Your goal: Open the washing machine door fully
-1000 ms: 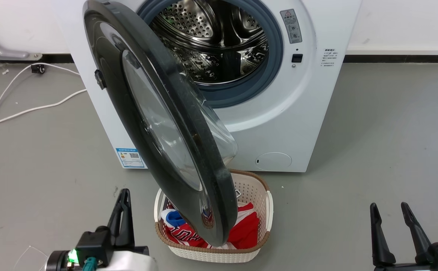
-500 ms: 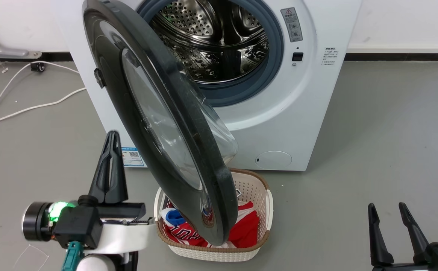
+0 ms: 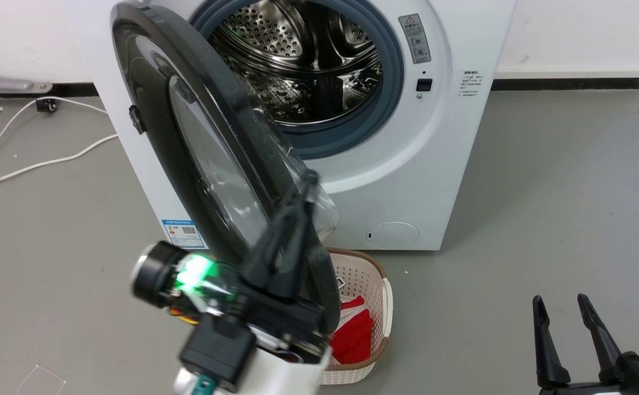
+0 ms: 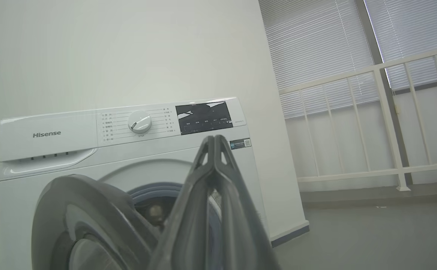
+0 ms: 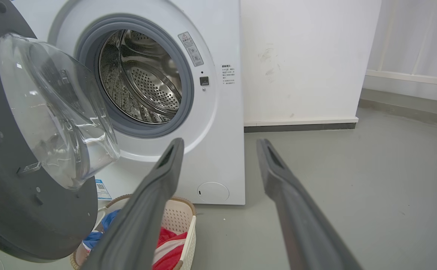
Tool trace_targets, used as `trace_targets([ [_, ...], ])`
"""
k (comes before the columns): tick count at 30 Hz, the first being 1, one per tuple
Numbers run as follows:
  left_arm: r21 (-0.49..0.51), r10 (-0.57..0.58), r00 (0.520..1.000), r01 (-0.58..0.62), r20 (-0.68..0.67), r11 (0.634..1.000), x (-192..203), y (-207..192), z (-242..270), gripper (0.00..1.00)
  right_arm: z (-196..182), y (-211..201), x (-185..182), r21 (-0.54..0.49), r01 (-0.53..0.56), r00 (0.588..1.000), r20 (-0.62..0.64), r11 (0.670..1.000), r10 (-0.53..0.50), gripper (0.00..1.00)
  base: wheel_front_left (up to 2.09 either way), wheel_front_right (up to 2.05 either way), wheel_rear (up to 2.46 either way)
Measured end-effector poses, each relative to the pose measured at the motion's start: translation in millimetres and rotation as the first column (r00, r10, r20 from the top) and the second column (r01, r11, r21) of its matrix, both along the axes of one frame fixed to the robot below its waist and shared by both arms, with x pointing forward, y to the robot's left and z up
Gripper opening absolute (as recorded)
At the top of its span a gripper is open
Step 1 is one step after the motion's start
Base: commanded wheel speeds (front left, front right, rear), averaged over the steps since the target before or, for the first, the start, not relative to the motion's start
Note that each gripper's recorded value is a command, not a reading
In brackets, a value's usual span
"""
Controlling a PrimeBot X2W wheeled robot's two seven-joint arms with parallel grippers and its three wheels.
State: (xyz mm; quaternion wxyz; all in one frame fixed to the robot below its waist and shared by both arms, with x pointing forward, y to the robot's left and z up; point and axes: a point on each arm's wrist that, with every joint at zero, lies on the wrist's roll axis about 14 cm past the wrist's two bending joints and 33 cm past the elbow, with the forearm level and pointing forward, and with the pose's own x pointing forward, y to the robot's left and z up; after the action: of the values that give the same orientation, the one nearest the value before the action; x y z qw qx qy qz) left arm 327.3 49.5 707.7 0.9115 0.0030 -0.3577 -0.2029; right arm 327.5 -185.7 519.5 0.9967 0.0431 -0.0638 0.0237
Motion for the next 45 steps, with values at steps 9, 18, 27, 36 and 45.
trace_targets([
  [9,0.060,-0.208,0.977,0.210,-0.041,0.976,-19,-59,-16,0.00,0,-2,-1,-0.004,0.008,1.000,-0.001,1.000,-0.008,1.00,0.00,0.00,0.00],
  [18,0.102,-0.333,0.933,0.347,-0.135,0.932,-36,-96,-47,0.00,-2,0,1,-0.003,0.001,1.000,-0.008,1.000,-0.001,1.00,0.00,0.00,0.00],
  [27,0.120,-0.350,0.889,0.398,-0.295,0.910,-40,-110,-99,0.00,-5,1,3,-0.003,-0.002,1.000,-0.016,1.000,0.002,1.00,0.00,0.00,0.00],
  [36,0.126,-0.291,0.855,0.375,-0.429,0.918,-26,-102,-143,0.00,-8,1,7,-0.002,-0.002,1.000,-0.026,1.000,0.002,1.00,0.00,0.00,0.00],
  [45,0.125,-0.153,0.852,0.246,-0.501,0.961,13,-67,-167,0.00,-12,-3,11,-0.002,0.012,0.999,-0.040,1.000,-0.012,1.00,0.00,0.00,0.00],
])
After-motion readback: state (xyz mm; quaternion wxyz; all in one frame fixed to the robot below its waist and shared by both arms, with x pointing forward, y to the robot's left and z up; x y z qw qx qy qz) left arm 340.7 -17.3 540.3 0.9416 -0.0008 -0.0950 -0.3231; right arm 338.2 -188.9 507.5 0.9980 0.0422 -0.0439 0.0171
